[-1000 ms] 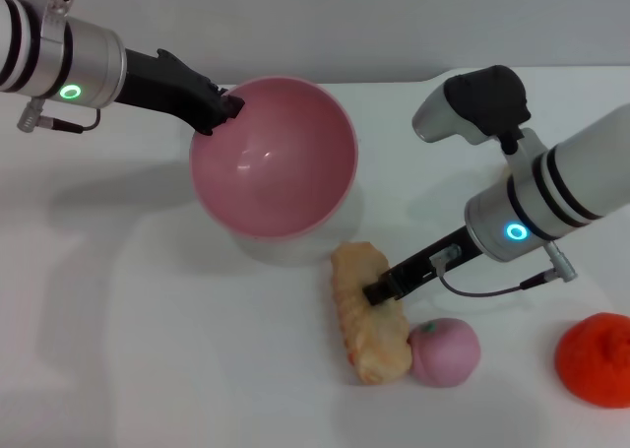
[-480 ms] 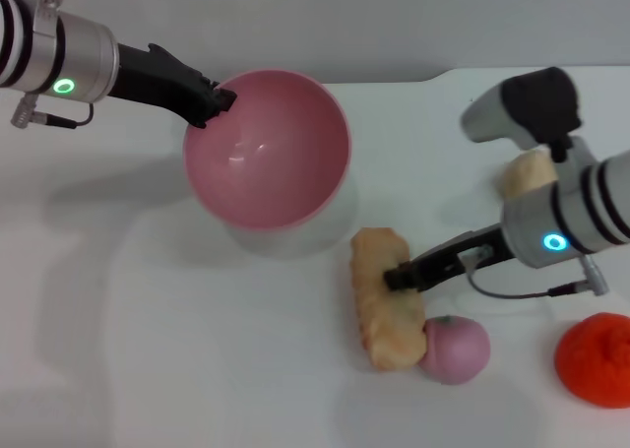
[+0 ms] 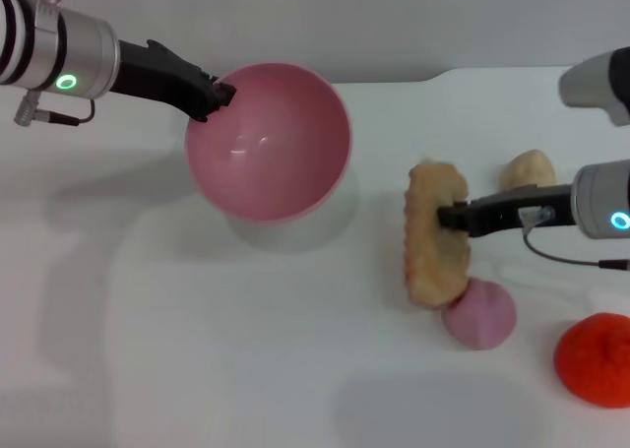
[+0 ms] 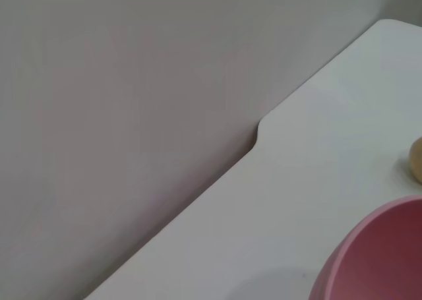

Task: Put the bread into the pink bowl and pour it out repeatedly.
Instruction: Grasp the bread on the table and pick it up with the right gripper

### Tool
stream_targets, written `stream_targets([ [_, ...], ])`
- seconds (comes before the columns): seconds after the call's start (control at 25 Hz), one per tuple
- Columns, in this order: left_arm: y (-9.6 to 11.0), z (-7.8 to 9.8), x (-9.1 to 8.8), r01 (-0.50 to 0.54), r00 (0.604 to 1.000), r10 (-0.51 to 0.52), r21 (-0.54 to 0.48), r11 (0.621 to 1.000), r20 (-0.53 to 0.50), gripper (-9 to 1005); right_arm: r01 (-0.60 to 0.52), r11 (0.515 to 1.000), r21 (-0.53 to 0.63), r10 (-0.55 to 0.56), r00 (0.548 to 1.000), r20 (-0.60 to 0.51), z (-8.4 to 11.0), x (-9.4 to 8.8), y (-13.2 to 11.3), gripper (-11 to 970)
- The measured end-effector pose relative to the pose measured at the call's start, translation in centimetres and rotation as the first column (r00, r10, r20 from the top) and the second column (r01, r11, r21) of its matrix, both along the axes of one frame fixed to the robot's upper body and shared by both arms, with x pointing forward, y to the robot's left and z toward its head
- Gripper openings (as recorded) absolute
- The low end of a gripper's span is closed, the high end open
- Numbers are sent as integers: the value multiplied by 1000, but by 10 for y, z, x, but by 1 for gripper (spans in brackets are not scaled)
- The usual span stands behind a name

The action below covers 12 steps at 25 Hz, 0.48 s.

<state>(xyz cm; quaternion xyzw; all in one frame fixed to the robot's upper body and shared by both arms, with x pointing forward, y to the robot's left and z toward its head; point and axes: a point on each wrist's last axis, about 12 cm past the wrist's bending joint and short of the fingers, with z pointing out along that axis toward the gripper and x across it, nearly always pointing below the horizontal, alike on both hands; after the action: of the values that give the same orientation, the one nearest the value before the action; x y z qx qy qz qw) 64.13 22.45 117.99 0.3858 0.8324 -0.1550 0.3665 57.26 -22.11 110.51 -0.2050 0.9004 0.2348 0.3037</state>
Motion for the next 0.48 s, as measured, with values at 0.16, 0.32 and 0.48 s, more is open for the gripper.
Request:
stream_targets([
  [0.16, -1, 1, 1, -8, 1000, 8, -5, 1000, 0, 57, -4, 1000, 14, 3, 999, 51, 5, 4, -1, 111],
  [0.32, -3, 2, 2, -12, 1000, 12, -7, 1000, 3, 57, -21, 999, 35, 17, 995, 102, 13, 8, 3, 109],
  [0.48, -3, 2, 3, -16, 1000, 16, -8, 1000, 5, 58, -8, 999, 36, 3, 988, 153, 19, 12, 3, 106],
])
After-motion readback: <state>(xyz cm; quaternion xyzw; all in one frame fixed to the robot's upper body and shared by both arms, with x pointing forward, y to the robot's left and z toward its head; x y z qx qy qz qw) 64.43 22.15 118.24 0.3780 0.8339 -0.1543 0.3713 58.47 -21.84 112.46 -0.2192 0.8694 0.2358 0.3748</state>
